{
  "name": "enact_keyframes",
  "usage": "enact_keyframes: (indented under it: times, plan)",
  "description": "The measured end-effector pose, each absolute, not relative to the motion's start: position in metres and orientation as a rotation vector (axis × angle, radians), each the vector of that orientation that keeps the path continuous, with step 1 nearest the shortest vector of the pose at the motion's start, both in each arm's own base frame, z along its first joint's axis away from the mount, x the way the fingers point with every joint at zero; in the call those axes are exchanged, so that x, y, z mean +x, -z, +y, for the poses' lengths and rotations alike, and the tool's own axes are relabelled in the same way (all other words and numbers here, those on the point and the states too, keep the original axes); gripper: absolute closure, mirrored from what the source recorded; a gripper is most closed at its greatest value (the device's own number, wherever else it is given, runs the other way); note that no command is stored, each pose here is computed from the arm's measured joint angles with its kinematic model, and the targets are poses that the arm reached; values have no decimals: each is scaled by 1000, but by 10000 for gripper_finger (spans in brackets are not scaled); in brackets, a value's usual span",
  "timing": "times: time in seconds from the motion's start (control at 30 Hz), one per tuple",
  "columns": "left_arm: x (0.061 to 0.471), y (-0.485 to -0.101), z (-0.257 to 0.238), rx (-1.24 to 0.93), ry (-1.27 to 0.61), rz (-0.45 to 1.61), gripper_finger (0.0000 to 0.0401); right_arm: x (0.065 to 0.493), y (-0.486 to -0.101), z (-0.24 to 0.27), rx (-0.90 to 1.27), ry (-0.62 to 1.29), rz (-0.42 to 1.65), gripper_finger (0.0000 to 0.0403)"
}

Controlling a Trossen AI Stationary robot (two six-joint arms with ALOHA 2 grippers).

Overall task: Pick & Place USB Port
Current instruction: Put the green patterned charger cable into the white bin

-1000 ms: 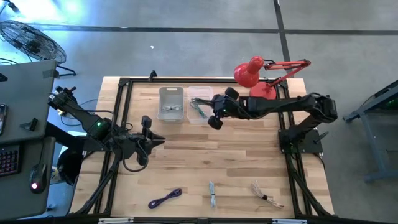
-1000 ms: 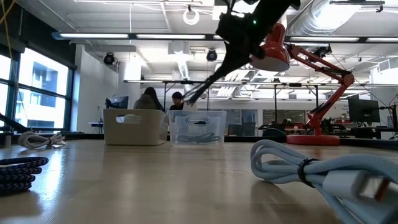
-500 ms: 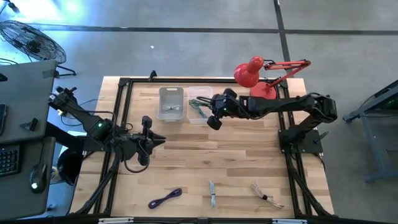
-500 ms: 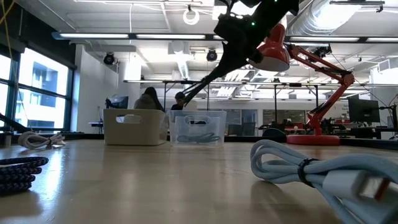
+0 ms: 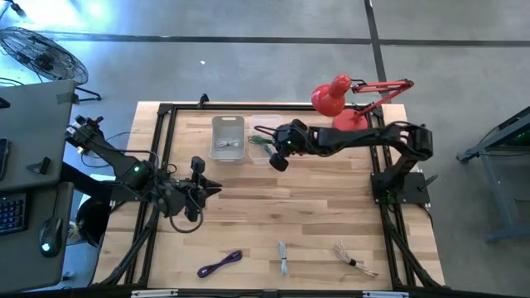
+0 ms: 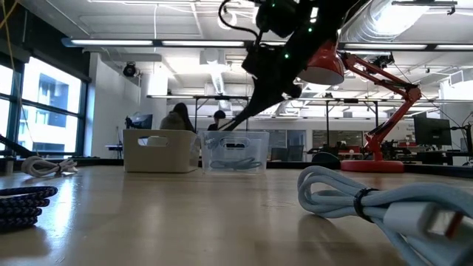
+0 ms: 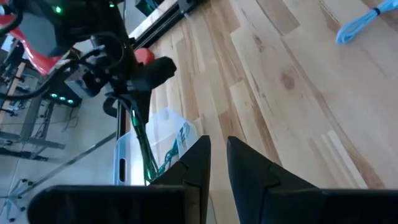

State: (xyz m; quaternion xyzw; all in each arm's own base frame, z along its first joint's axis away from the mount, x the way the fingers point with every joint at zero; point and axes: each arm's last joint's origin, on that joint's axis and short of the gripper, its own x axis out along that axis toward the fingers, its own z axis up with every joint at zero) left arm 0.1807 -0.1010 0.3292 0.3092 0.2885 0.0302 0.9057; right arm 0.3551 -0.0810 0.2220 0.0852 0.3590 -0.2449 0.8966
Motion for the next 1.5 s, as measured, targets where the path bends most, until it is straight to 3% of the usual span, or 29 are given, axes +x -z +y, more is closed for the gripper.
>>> enact_keyframes:
  times: [0.9, 1.13, 1.5]
  plan:
    - [180, -328, -100, 642, -91, 607, 350, 353, -220, -90, 231, 677, 714, 363]
    - [180, -328, -100, 643, -92, 607, 350, 357, -222, -89, 254, 573, 690, 332]
    - [180, -328, -100, 637, -77, 610, 350, 359, -224, -87, 273, 513, 672, 326]
